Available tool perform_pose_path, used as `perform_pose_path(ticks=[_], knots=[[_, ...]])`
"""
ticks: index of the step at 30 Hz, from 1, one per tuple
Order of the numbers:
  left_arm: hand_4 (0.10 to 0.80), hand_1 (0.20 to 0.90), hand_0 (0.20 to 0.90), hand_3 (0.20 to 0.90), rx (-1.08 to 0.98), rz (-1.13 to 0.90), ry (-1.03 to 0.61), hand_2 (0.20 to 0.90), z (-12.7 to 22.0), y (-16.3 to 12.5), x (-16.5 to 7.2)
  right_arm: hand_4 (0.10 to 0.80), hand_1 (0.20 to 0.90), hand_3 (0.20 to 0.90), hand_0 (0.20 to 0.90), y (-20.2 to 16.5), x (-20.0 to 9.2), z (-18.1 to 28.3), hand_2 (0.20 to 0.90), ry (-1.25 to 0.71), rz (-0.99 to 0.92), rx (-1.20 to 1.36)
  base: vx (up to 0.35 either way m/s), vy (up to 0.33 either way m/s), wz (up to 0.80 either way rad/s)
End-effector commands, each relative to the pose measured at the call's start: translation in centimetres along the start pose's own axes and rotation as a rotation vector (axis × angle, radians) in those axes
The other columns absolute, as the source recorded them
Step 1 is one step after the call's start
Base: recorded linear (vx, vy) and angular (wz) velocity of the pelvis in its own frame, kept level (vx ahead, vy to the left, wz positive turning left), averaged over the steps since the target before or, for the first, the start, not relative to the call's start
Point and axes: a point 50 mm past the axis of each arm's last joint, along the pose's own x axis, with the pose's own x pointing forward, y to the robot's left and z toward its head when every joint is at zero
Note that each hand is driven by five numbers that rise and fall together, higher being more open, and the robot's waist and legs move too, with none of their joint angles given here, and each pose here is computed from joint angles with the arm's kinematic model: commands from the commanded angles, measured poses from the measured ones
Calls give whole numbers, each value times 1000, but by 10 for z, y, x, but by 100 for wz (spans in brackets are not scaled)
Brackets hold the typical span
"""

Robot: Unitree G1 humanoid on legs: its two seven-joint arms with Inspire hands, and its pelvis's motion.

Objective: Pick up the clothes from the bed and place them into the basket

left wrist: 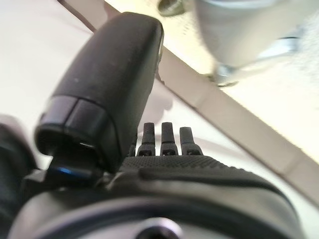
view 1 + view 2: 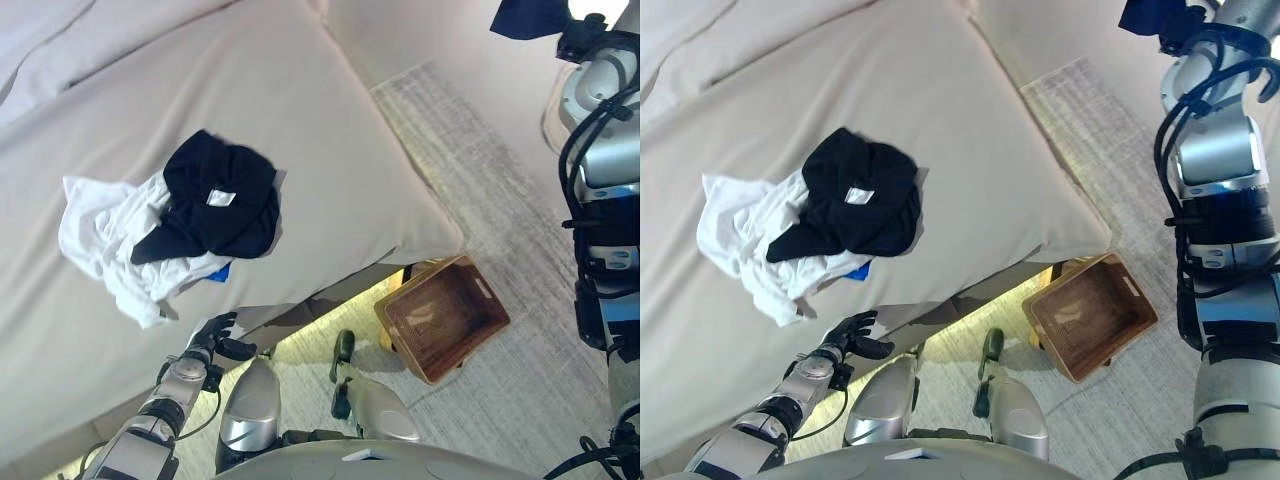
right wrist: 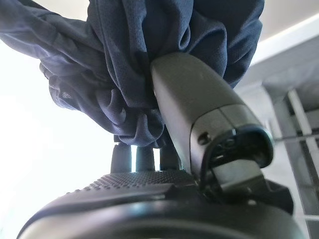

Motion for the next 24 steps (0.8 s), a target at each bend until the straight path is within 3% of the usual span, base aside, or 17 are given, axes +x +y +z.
perform_pose_path(ticks=[1, 15, 24], knots=[[800, 900, 900, 900, 91, -130, 131, 900, -48, -35, -14, 100, 300, 200, 300, -7, -9, -4, 300, -72, 105, -63, 17, -74, -22], [800, 900, 900, 900, 92, -117, 212, 900, -73, -31, -22, 100, 300, 200, 300, -11, -81, -113, 300, 301, 560, -385, 39, -121, -24], [800, 900, 900, 900, 72, -119, -46, 900, 0, -33, -1, 100, 300, 200, 300, 1, -101, -141, 300, 388, 598, -506, -237, -96, 0]])
